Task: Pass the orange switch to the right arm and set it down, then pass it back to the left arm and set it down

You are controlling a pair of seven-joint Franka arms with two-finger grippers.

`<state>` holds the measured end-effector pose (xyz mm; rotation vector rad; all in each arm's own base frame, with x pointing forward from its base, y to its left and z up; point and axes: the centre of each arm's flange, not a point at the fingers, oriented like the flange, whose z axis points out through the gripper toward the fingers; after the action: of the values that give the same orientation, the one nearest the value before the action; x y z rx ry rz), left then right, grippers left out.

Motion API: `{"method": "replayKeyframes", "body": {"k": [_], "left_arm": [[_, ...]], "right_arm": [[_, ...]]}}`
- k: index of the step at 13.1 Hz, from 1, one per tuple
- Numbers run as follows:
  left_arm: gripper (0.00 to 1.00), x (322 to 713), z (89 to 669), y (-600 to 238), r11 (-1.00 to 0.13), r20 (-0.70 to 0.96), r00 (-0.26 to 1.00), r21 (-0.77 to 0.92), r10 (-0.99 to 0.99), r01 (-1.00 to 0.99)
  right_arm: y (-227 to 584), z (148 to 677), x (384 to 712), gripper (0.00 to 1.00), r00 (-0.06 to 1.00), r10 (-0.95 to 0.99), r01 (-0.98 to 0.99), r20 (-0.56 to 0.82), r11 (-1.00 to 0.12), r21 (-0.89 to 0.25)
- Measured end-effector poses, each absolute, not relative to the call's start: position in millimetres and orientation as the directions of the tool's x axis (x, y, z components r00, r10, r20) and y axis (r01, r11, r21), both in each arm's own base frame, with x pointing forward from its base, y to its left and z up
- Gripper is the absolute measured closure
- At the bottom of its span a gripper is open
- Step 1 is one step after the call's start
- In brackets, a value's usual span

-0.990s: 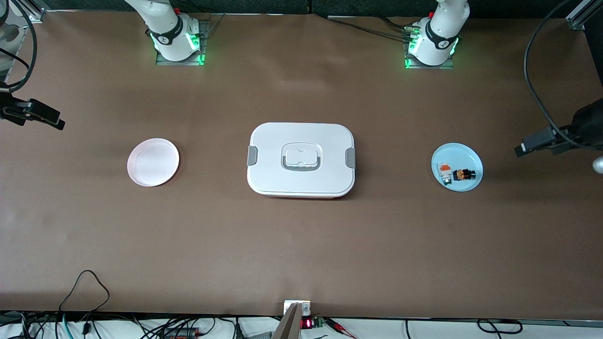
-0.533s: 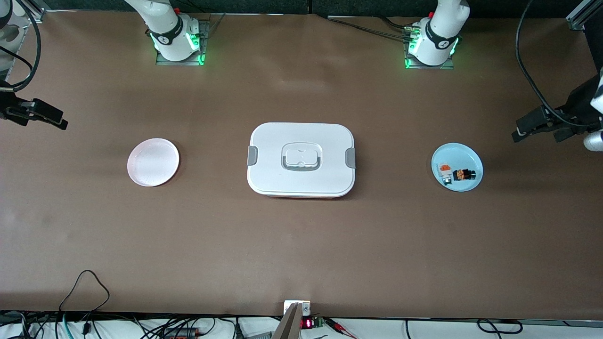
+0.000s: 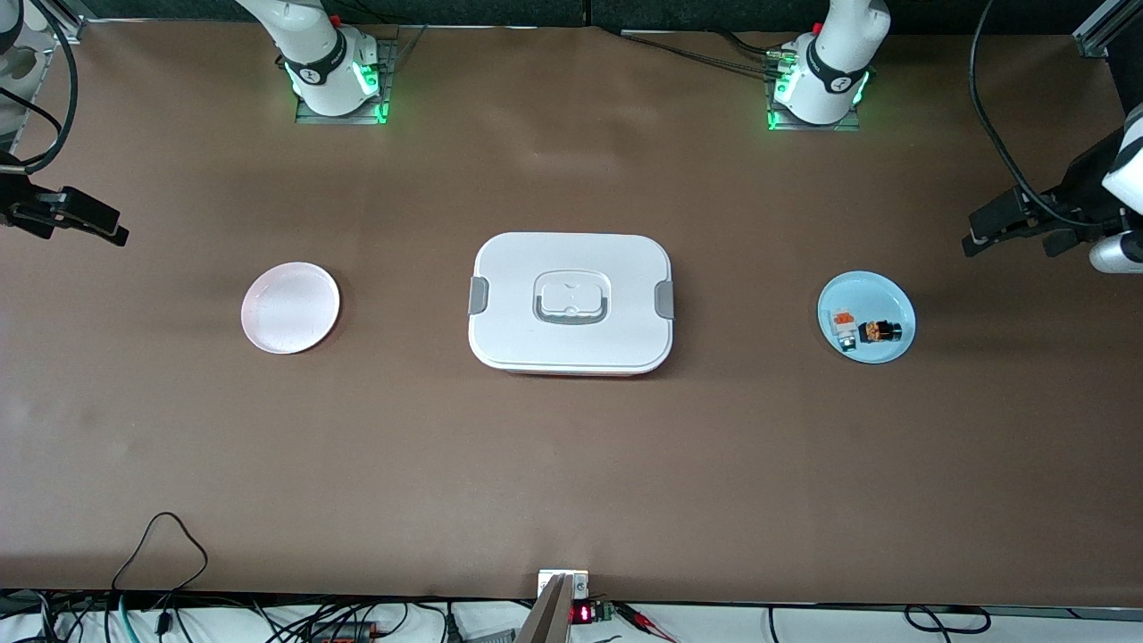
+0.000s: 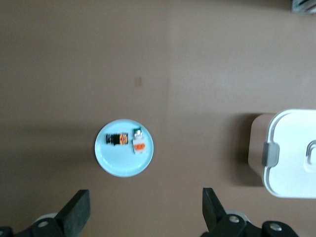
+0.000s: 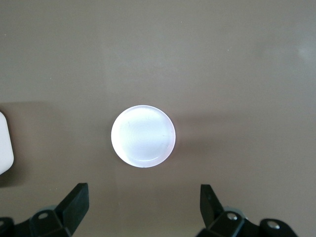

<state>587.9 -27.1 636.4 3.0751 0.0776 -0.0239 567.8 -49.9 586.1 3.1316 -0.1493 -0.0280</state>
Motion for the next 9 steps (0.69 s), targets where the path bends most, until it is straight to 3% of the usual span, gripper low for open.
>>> {"method": "replayKeyframes", "body": {"k": [9], "left_arm": [[0.0, 584.2, 630.6, -20.2, -0.992, -0.041, 0.992, -0.012, -0.122, -0.123]], "right_arm": [[-50.0, 586.2, 567.8, 0.0, 0.996, -0.087, -0.087, -0.017, -0.996, 0.007]]}}
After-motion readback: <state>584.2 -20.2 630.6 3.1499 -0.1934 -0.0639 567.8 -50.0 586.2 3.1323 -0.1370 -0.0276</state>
